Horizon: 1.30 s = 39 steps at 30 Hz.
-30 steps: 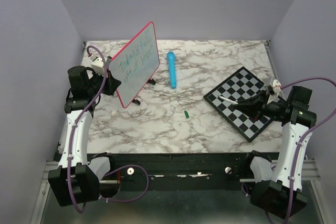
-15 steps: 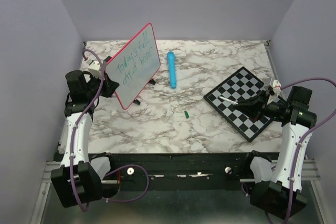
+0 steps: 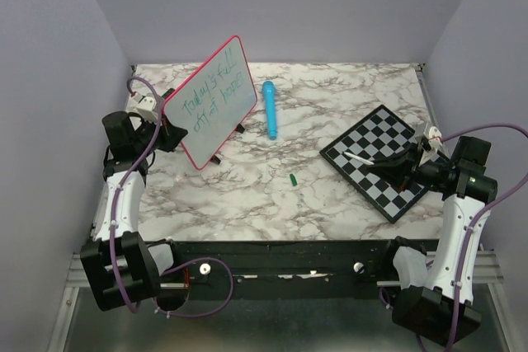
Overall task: Write a sentence on the whiteboard
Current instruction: Put down the whiteboard on the whiteboard stand.
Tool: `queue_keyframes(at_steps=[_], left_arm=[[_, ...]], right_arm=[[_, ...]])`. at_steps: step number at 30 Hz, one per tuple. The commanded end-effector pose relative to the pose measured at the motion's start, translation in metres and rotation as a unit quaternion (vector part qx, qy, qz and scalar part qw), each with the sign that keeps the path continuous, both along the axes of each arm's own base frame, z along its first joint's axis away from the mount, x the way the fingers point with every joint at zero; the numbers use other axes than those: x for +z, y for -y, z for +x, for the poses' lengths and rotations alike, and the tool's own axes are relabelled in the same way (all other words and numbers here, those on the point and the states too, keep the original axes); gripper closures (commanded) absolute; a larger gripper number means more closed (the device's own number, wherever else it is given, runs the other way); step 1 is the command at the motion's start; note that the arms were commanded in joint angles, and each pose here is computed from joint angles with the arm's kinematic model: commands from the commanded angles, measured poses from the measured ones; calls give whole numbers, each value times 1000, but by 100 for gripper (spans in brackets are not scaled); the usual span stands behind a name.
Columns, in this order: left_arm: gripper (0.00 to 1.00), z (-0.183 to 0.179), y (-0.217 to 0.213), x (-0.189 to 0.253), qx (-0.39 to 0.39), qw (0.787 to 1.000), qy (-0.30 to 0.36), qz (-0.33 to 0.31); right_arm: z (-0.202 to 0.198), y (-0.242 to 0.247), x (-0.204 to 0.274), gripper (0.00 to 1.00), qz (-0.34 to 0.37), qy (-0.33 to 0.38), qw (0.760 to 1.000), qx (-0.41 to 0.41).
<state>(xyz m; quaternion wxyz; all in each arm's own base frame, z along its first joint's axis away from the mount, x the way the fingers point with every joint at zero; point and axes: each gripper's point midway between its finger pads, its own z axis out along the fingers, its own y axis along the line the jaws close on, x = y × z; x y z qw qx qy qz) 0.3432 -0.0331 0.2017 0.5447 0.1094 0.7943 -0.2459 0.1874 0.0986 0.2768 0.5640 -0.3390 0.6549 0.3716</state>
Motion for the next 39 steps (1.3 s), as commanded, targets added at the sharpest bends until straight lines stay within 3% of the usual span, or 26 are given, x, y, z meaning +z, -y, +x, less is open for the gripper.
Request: queue_keyframes(at_steps=[1, 5, 11, 26, 39], left_arm=[[100, 9, -22, -9, 41, 998, 28, 46], [97, 7, -33, -19, 72, 996, 16, 58], [83, 9, -50, -25, 106, 992, 0, 71], [75, 5, -71, -34, 161, 983, -39, 81], [75, 16, -89, -36, 192, 977, -59, 74]], right_arm=[[-13, -13, 24, 100, 51, 32, 997, 41], [-13, -13, 25, 99, 51, 34, 997, 41], [-14, -14, 25, 100, 53, 33, 997, 42], [-16, -17, 26, 99, 54, 35, 997, 49], [-15, -16, 25, 100, 52, 34, 997, 48]])
